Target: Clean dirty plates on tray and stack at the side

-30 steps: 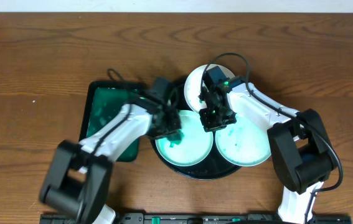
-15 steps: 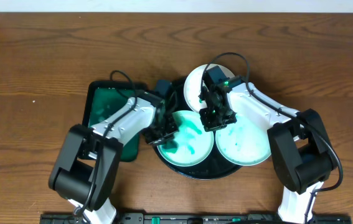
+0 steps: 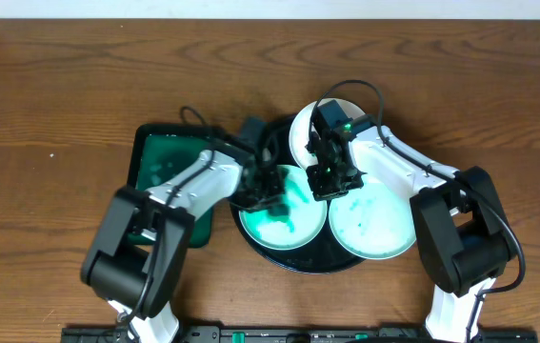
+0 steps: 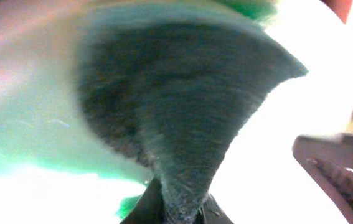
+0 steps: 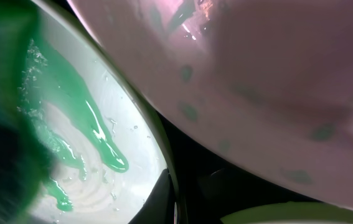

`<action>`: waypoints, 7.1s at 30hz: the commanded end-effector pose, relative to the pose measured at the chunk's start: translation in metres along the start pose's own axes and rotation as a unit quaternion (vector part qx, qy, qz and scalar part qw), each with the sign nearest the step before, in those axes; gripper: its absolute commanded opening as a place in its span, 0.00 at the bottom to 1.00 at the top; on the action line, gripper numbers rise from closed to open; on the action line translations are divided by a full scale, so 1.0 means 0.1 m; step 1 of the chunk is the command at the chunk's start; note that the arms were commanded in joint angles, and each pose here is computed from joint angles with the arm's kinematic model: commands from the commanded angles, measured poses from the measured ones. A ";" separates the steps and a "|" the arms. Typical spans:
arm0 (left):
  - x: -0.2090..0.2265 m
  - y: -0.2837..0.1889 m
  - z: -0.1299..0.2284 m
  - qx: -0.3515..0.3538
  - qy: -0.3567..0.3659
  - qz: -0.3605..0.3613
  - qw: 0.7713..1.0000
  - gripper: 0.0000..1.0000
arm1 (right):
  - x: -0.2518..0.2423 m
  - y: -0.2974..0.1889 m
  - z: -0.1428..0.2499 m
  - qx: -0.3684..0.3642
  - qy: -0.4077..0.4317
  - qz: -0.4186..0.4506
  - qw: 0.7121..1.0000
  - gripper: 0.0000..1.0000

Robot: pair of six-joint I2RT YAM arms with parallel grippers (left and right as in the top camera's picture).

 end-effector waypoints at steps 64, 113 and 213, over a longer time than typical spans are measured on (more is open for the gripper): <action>1.47 -1.79 -0.06 -0.209 -0.132 -0.167 0.955 0.67 | -0.01 -0.86 -0.12 -0.167 -0.040 0.068 0.983 0.01; 1.10 -2.67 0.53 -0.383 -0.082 -0.121 0.912 0.80 | 2.40 -1.81 -0.33 -0.583 -0.267 0.197 0.742 0.01; 1.12 -2.64 0.51 -0.375 -0.084 -0.123 0.915 0.81 | -3.13 -0.74 0.34 -0.180 0.480 -0.038 0.858 0.30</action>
Point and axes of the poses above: each gripper's point midway between its finger pads, its own y axis out along the fingers, its own x axis along the line the jaws close on, z = x × y, the point moved 6 cm from there along -y, back along the fingers, and after that the axes turned 7 degrees about y, right-handed, at the moved point
